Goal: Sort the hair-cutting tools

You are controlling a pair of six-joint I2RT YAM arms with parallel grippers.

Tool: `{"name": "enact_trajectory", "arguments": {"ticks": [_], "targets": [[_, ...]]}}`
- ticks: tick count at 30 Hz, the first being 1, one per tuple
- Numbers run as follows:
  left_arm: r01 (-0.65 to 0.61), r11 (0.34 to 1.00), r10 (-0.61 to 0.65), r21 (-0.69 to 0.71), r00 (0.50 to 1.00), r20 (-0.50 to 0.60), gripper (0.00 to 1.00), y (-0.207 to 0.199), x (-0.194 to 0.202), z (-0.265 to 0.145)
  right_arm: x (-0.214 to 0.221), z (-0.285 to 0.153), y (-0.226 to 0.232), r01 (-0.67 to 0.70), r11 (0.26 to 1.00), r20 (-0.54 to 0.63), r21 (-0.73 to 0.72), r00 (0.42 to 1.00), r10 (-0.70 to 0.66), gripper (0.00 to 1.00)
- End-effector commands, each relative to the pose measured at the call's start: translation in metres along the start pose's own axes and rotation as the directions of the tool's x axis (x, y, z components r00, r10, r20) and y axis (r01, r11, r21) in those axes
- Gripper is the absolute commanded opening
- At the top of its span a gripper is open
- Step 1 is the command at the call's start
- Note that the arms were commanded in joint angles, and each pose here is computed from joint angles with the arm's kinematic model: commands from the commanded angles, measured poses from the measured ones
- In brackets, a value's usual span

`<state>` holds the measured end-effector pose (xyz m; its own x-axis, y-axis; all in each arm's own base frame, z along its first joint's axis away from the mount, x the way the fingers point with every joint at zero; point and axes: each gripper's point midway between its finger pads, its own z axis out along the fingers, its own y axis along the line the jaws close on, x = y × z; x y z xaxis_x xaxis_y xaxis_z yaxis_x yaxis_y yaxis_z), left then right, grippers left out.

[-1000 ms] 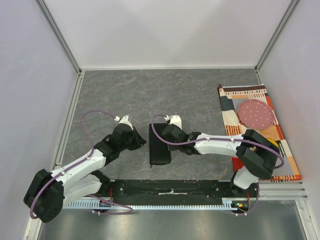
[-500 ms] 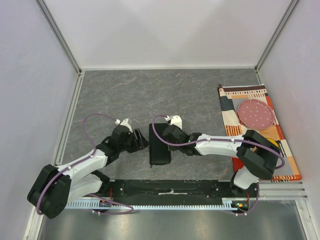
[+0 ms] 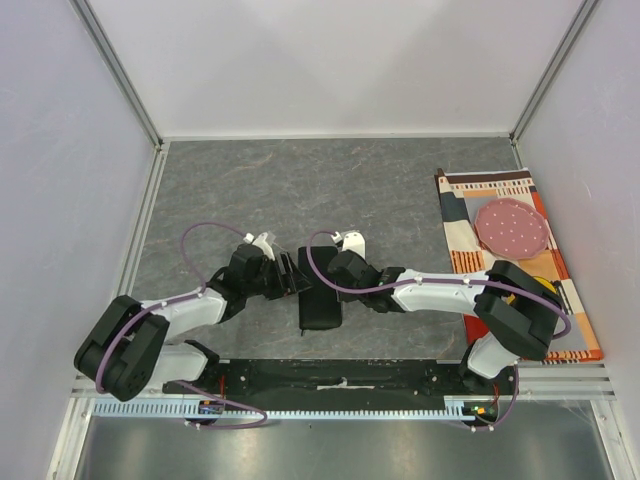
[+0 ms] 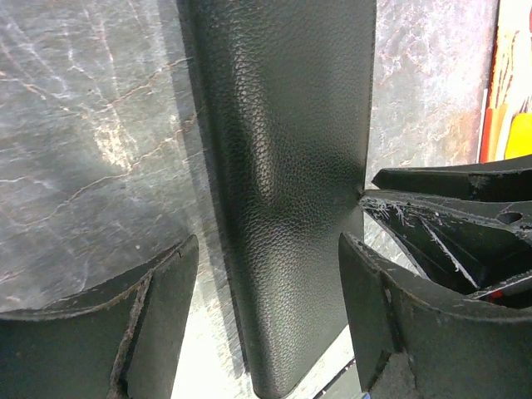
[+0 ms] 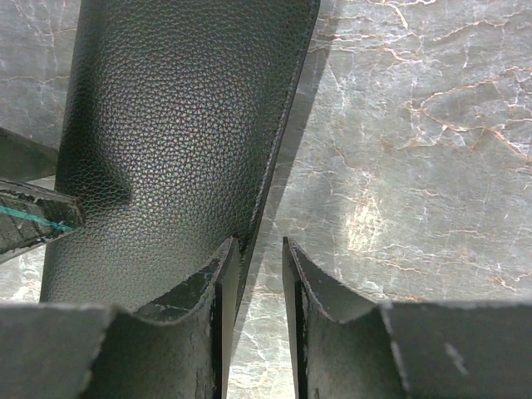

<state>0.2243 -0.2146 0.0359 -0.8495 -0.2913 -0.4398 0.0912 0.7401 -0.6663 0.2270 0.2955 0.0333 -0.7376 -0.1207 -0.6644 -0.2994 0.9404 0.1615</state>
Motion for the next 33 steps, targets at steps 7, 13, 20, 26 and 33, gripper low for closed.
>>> {"name": "enact_trajectory", "arguments": {"ticks": [7, 13, 20, 26, 33], "targets": [[-0.024, 1.000, 0.024, 0.005, 0.998, -0.066, 0.75, 0.011, 0.015, 0.008, 0.035, 0.014, -0.020, 0.011, 1.000, -0.110, 0.019, 0.994, -0.009, 0.34], [0.003, 0.999, 0.001, 0.039, 0.994, -0.108, 0.75, 0.015, 0.029, 0.016, 0.041, 0.015, -0.026, 0.010, 1.000, -0.130, 0.026, 0.992, -0.006, 0.34], [0.029, 0.994, -0.012, 0.104, 0.987, -0.162, 0.72, 0.011, 0.041, 0.024, 0.047, 0.017, -0.031, 0.015, 1.000, -0.151, 0.021, 0.988, -0.011, 0.35], [0.058, 0.978, -0.012, 0.203, 0.975, -0.221, 0.69, 0.003, 0.055, 0.030, 0.054, 0.018, -0.038, 0.023, 0.999, -0.168, 0.029, 0.986, -0.018, 0.35], [0.124, 0.931, -0.005, 0.343, 0.945, -0.328, 0.66, -0.011, 0.073, 0.034, 0.056, 0.019, -0.042, 0.038, 0.999, -0.175, 0.039, 0.984, -0.031, 0.35]]}}
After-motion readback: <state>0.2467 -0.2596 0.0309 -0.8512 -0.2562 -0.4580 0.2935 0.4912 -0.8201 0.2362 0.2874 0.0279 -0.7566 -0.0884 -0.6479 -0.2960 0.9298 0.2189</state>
